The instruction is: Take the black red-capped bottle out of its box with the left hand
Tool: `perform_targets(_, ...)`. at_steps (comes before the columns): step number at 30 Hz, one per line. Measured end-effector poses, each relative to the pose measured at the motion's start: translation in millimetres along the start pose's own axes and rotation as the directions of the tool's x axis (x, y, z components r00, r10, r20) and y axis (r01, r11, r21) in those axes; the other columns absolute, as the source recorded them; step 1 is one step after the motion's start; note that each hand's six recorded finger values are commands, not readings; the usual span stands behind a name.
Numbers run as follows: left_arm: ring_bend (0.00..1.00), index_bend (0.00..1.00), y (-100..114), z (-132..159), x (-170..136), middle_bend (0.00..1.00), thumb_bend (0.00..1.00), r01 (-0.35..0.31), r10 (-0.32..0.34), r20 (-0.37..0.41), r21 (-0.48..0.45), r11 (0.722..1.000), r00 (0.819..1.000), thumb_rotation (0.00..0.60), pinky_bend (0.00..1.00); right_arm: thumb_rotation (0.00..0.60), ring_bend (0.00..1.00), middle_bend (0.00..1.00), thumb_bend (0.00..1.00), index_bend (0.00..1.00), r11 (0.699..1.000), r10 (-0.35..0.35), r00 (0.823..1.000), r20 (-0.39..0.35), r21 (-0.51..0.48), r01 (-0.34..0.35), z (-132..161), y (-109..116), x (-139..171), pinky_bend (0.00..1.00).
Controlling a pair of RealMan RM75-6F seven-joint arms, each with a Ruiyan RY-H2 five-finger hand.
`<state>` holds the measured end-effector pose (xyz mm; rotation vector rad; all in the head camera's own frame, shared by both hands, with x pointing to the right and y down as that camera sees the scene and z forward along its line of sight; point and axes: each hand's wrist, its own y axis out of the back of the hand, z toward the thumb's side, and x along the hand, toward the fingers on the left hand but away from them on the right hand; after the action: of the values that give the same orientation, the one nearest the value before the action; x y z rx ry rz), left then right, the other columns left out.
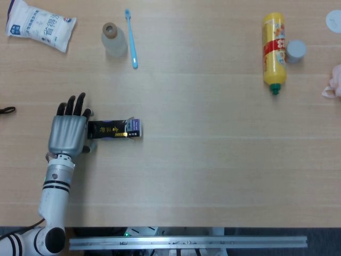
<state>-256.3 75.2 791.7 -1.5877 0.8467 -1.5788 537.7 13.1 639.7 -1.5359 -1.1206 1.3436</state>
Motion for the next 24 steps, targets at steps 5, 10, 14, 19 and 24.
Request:
perform_targets(5, 0.0, 0.29, -0.4, -1.0, 1.0, 0.0, 0.17, 0.0, 0.0, -0.004, 0.0, 1.0, 1.0, 0.59, 0.14, 0.6, 0.17, 0.25, 0.09, 0.4, 1.0, -0.001, 1.0, 0.004, -0.001, 0.001, -1.4, 0.3, 0.8, 0.35)
perform_targets(10, 0.0, 0.31, -0.5, -0.3, 0.9, 0.0, 0.17, -0.002, 0.002, -0.001, -0.005, 1.0, 1.0, 0.6, 0.14, 0.6, 0.17, 0.25, 0.09, 0.4, 1.0, 0.003, 1.0, 0.005, -0.002, -0.003, -1.4, -1.1, 0.7, 0.35)
perform_targets(14, 0.01, 0.33, -0.5, 1.1, 0.8, 0.0, 0.17, -0.006, 0.006, 0.005, -0.012, 1.0, 1.0, 0.6, 0.14, 0.6, 0.17, 0.25, 0.09, 0.4, 1.0, 0.003, 1.0, 0.004, -0.002, -0.003, -1.2, -1.4, 0.6, 0.35)
perform_targets(19, 0.01, 0.34, -1.4, 2.8, 0.4, 0.0, 0.17, -0.001, 0.001, 0.011, -0.035, 0.999, 1.0, 0.6, 0.14, 0.6, 0.17, 0.25, 0.09, 0.4, 1.0, 0.005, 1.0, 0.008, -0.002, -0.005, -2.2, -1.9, 0.9, 0.35)
perform_targets(24, 0.01, 0.34, -0.6, 4.6, 0.5, 0.0, 0.17, 0.011, -0.01, 0.016, -0.054, 0.998, 1.0, 0.6, 0.14, 0.6, 0.17, 0.25, 0.09, 0.4, 1.0, 0.007, 1.0, 0.009, -0.003, -0.006, -2.7, -2.3, 1.3, 0.35)
